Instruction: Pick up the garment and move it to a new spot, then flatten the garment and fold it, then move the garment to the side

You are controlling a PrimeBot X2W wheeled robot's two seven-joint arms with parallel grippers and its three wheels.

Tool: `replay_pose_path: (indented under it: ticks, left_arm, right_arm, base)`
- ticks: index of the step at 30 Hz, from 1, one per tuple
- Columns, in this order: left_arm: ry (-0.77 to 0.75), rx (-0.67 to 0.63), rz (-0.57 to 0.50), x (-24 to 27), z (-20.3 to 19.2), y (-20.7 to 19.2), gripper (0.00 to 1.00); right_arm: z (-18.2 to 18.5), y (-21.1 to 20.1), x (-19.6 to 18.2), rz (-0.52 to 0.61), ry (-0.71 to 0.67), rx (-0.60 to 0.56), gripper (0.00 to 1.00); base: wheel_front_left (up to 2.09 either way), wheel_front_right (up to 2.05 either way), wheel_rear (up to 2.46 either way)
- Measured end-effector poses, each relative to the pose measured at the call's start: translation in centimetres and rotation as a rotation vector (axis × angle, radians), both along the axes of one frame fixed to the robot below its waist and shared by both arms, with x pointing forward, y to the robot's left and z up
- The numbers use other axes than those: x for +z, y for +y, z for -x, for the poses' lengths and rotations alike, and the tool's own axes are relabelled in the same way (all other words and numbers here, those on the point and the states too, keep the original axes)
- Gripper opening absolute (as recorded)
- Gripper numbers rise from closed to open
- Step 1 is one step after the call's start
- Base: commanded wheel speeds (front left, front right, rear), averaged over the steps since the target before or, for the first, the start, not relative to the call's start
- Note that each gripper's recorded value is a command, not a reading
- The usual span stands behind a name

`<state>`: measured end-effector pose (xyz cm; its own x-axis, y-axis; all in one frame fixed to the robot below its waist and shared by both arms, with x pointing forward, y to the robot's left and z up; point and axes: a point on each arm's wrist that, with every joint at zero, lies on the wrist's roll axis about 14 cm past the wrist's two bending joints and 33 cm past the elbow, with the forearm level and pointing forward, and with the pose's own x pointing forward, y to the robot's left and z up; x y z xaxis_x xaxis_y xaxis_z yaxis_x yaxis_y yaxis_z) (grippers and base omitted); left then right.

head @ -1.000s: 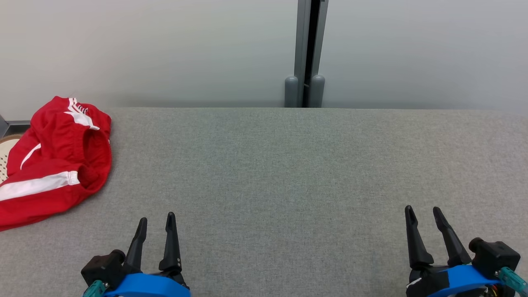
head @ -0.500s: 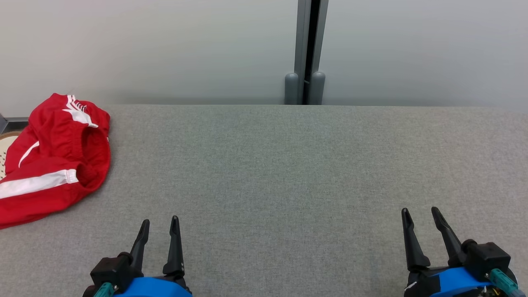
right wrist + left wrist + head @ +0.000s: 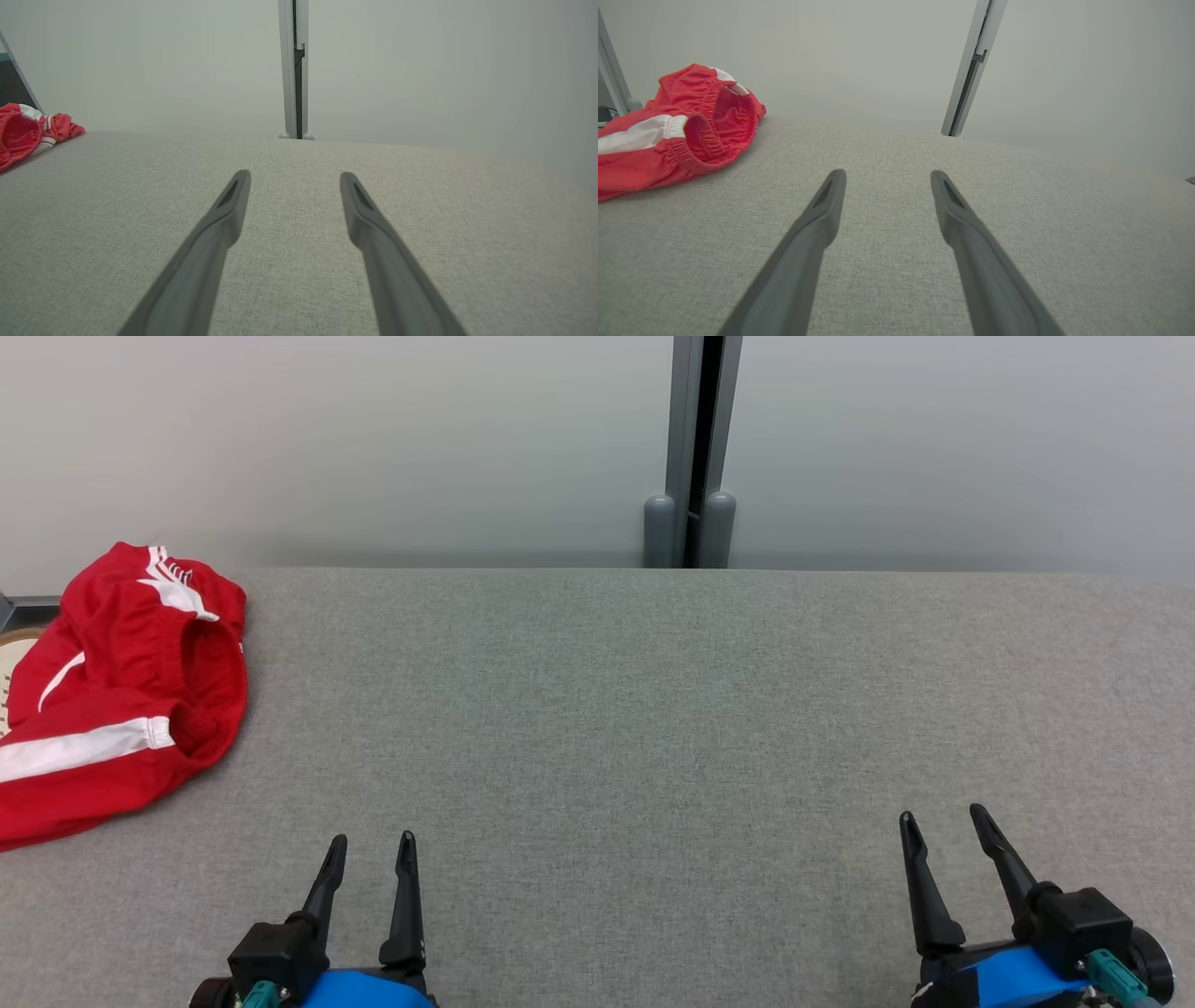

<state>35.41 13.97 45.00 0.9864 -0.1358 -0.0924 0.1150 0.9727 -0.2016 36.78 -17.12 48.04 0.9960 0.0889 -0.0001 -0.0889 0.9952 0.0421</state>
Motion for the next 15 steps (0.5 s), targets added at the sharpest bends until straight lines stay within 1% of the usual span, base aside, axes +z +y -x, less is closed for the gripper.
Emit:
replay_pose_path:
  ticks: [15]
  left_arm:
    - [0.016, 0.003, -0.003, -0.51, 0.06, 0.14, 1.0]
  right_arm:
    - [-0.12, 0.12, -0.15, 0.005, 0.004, 0.005, 1.0]
  base:
    - [0.0, 0.0, 0.0]
